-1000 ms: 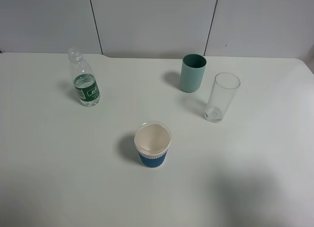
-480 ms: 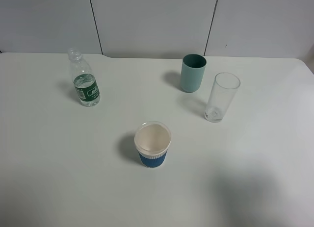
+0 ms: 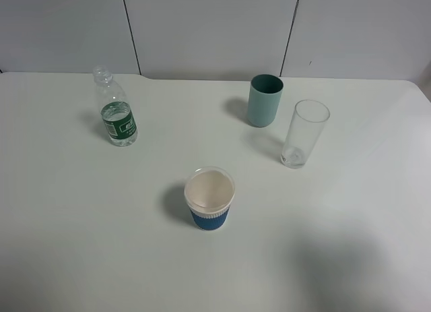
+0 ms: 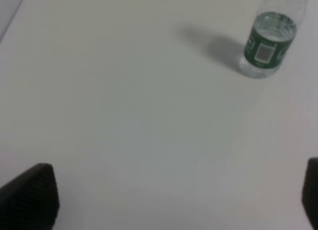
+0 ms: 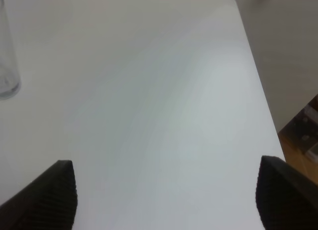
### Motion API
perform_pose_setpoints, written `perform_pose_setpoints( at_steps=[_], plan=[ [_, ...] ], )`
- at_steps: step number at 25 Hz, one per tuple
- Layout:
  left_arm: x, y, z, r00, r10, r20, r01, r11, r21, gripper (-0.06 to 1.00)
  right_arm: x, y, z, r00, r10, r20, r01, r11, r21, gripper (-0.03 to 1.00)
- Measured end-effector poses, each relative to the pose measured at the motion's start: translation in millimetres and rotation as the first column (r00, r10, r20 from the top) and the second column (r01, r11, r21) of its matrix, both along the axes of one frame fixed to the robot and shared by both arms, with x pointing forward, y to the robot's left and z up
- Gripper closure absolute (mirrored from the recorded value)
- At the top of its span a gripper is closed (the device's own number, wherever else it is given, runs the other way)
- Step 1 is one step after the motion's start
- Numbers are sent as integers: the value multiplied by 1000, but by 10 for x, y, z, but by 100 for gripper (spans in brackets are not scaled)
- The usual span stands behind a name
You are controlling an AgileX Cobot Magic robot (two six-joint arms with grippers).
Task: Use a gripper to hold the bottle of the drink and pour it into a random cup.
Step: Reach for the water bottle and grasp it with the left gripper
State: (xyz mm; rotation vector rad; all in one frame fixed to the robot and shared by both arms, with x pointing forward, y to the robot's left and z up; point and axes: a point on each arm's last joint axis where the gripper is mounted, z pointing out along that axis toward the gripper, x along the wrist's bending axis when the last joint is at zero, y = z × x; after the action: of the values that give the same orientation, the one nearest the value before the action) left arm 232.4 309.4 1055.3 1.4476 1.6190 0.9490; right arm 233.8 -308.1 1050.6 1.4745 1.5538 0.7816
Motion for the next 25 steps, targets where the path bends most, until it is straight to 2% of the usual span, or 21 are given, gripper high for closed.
perform_pose_setpoints(
  at_steps=[25],
  plan=[
    [0, 6, 0, 1000, 9, 0, -9, 1000, -5, -5, 0, 0, 0, 1000, 0, 0, 0, 1000, 0, 23]
  ],
)
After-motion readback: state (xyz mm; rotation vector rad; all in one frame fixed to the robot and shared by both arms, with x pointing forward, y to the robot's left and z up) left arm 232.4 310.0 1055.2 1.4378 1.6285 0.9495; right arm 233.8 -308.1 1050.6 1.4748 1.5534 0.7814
